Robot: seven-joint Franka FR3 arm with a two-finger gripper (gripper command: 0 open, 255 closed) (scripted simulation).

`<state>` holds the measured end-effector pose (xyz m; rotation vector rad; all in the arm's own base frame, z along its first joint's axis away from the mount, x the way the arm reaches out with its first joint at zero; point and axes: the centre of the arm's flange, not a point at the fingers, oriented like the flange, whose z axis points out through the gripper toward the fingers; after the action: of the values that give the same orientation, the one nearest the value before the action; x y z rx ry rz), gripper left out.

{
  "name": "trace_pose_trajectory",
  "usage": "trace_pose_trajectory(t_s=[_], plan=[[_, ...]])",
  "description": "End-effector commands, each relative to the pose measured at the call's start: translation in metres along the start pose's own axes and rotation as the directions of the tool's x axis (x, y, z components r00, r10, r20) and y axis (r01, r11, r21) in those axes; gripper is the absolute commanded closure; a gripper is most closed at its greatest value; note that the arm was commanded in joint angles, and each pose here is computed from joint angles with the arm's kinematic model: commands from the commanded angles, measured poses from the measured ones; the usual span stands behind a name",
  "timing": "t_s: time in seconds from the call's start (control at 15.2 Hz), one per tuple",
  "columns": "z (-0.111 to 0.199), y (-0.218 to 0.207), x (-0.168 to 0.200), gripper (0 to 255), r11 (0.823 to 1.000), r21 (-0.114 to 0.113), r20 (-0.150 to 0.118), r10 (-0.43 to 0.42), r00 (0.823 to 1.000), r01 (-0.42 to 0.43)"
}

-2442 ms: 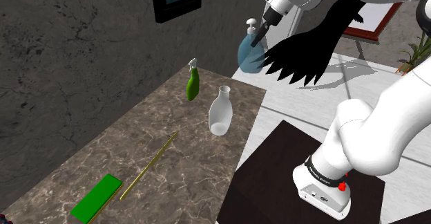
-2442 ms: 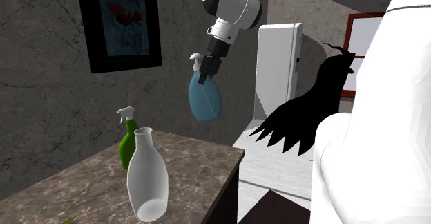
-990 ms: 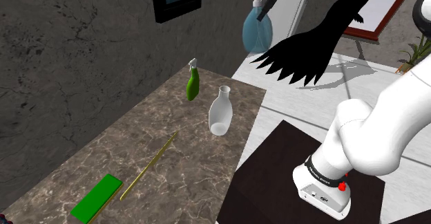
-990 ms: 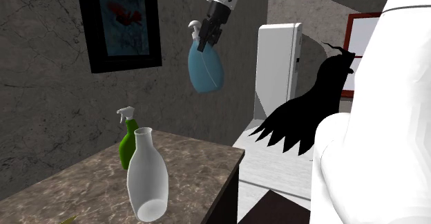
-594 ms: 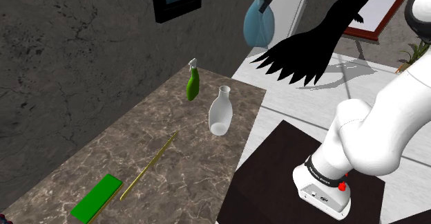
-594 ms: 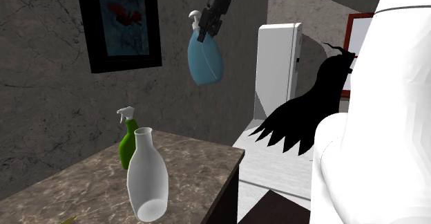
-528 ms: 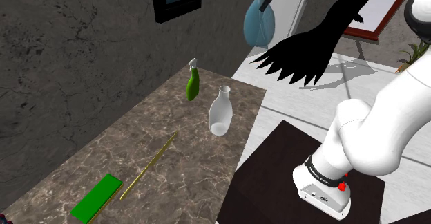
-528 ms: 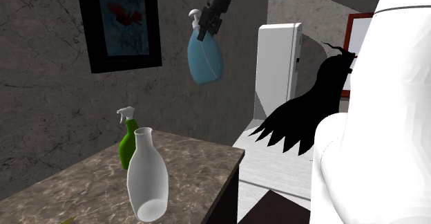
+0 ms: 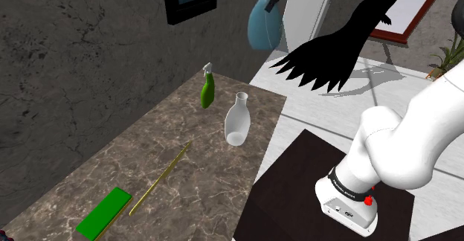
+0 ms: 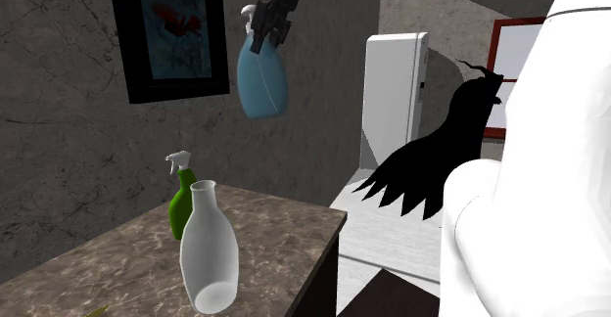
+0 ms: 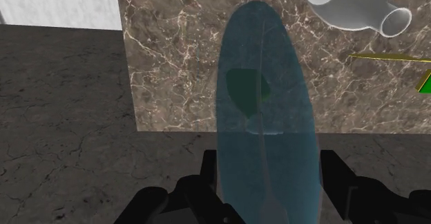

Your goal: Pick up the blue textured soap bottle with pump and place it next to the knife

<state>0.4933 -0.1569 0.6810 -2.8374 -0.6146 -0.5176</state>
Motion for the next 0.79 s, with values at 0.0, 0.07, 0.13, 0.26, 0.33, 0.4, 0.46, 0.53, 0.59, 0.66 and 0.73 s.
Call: trace_pose_trajectory(t_s=[0.0,0.07,0.13,0.26,0.33,0.4,0.46,0.53,0.59,0.66,0.73], plan=[[0.009,-0.022,0.017,255,1.0,0.0,-0.001,0.001,1.0,-0.001],[0.013,-0.032,0.024,255,1.0,0.0,-0.001,0.001,1.0,-0.001],[0.017,-0.042,0.032,255,1.0,0.0,-0.001,0.001,1.0,-0.001],[0.025,-0.063,0.046,255,1.0,0.0,-0.001,0.001,1.0,-0.001],[0.029,-0.073,0.053,255,1.0,0.0,-0.001,0.001,1.0,-0.001],[0.033,-0.083,0.06,255,1.0,0.0,-0.001,0.001,1.0,-0.001],[0.037,-0.094,0.068,255,1.0,0.0,-0.001,0.001,1.0,-0.001],[0.042,-0.104,0.075,255,1.0,0.0,-0.001,0.001,1.0,-0.001],[0.046,-0.114,0.082,255,1.0,0.0,-0.001,0.001,1.0,-0.001],[0.05,-0.124,0.089,255,1.0,0.0,-0.001,0.001,1.0,-0.001],[0.054,-0.135,0.096,255,1.0,0.0,-0.001,0.001,1.0,-0.001]])
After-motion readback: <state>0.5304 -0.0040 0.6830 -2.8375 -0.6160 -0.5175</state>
